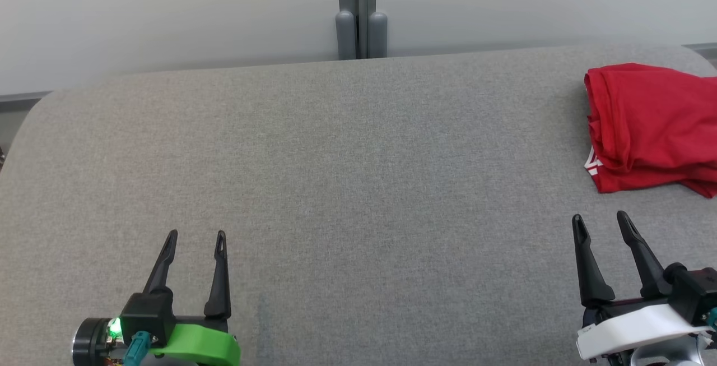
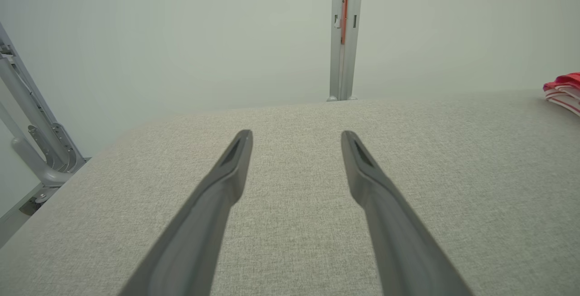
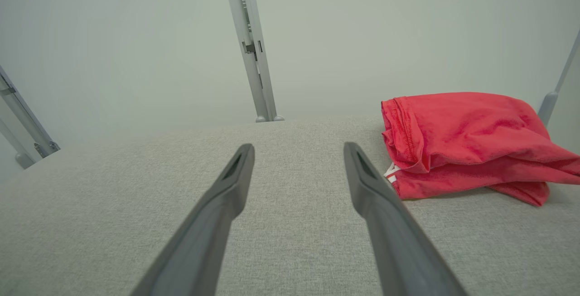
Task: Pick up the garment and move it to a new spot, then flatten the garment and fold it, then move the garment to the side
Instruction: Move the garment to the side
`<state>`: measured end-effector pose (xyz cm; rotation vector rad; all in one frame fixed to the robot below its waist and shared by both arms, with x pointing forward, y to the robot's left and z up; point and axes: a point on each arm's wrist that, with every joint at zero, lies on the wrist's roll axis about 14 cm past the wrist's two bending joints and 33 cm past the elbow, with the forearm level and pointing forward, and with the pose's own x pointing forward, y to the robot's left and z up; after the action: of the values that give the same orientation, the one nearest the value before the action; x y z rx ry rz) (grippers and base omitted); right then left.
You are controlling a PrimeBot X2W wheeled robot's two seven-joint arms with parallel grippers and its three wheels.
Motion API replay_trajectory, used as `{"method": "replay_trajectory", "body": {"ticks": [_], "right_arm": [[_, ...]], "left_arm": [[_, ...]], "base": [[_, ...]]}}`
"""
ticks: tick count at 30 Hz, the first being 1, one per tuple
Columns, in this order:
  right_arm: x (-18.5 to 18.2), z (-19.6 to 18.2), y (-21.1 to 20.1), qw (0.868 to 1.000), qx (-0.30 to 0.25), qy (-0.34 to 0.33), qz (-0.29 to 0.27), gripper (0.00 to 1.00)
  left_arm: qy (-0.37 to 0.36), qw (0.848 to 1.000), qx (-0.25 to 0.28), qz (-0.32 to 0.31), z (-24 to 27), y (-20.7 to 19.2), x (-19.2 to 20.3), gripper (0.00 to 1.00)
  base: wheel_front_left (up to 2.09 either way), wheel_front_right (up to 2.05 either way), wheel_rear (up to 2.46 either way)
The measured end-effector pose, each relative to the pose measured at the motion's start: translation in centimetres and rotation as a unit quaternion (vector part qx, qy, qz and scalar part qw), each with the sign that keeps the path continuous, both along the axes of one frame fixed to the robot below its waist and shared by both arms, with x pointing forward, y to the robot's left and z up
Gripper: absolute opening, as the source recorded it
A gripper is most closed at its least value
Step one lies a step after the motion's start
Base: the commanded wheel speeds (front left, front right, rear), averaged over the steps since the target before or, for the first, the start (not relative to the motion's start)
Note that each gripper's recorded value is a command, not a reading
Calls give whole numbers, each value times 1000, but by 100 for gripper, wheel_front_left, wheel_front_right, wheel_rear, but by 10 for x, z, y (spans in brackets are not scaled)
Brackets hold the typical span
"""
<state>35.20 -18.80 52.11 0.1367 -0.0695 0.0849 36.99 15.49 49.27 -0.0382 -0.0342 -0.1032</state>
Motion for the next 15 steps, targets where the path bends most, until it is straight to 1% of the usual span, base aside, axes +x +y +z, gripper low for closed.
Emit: {"method": "replay_trajectory", "body": {"ticks": [7,15], "right_arm": [[-12,10,-1,1000,-4,-10,-1,100],[-14,12,-2,1000,-4,-12,-2,100]], "left_arm": [[1,1000,4,-2,0,1,-12,100],[6,1000,5,-5,-4,0,-15,100]], "base": [[0,0,0],[0,0,0]]}}
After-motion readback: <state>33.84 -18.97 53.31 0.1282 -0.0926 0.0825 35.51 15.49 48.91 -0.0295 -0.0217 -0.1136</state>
